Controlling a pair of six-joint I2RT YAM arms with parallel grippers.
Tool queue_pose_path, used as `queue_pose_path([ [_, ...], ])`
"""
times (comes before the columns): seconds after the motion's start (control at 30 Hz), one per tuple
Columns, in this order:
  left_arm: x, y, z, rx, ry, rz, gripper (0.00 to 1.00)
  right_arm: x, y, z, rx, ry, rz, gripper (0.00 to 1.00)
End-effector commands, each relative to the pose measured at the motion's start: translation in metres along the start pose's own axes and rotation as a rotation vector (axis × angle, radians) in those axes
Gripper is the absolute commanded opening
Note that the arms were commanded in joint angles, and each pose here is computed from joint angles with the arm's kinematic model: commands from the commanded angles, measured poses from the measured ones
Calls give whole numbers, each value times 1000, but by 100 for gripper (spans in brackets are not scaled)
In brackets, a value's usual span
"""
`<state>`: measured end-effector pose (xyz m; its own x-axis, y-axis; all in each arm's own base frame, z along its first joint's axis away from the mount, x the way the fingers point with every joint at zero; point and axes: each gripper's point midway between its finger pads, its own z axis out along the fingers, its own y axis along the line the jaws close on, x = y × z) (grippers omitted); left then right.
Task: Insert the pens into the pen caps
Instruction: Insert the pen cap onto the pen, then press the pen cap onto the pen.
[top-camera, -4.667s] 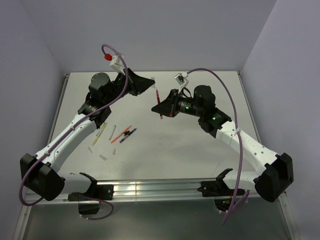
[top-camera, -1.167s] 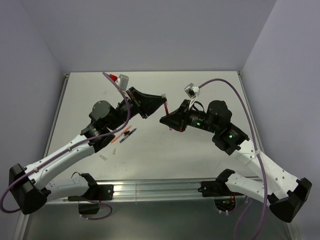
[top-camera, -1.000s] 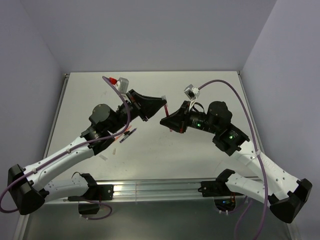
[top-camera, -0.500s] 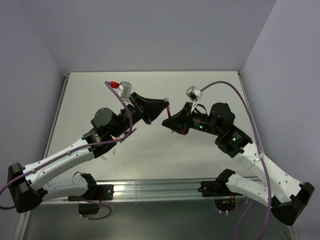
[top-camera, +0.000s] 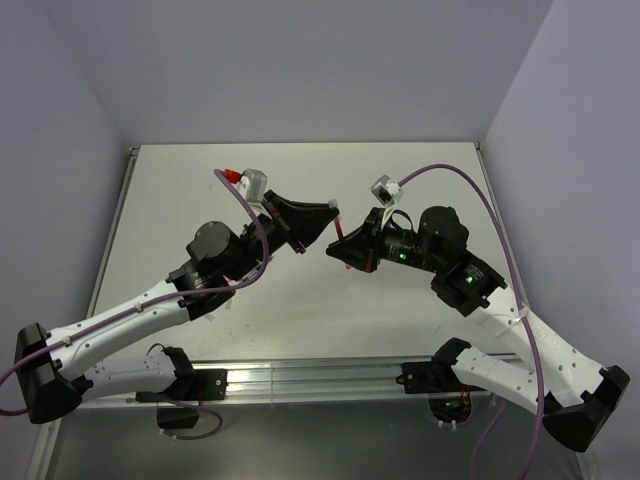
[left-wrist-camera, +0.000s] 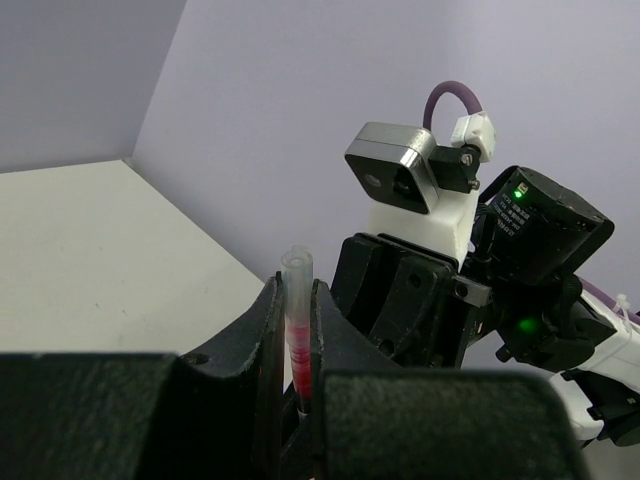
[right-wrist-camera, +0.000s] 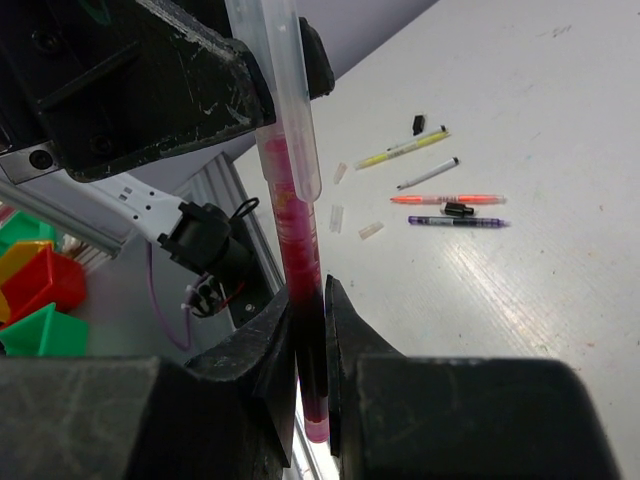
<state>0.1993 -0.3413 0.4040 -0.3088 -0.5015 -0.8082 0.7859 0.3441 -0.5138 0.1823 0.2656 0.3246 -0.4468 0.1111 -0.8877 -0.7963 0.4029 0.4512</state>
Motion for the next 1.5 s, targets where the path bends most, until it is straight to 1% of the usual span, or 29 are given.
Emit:
queue_pose_path([
  [0.0, 119, -30, -48, 161, 462, -58, 0, -114, -14, -17, 180, -410, -71, 0],
  [0.3, 135, -24, -53, 130, 496, -52, 0, -117, -13, -17, 177, -416, -71, 0],
  [0.77, 161, -18, -60, 107, 552, -57, 0, -137, -2, -19, 159, -453, -88, 0],
  [1.47, 182, -21, -82, 120, 620, -87, 0, -155, 1, -23, 176, -478, -130, 0],
])
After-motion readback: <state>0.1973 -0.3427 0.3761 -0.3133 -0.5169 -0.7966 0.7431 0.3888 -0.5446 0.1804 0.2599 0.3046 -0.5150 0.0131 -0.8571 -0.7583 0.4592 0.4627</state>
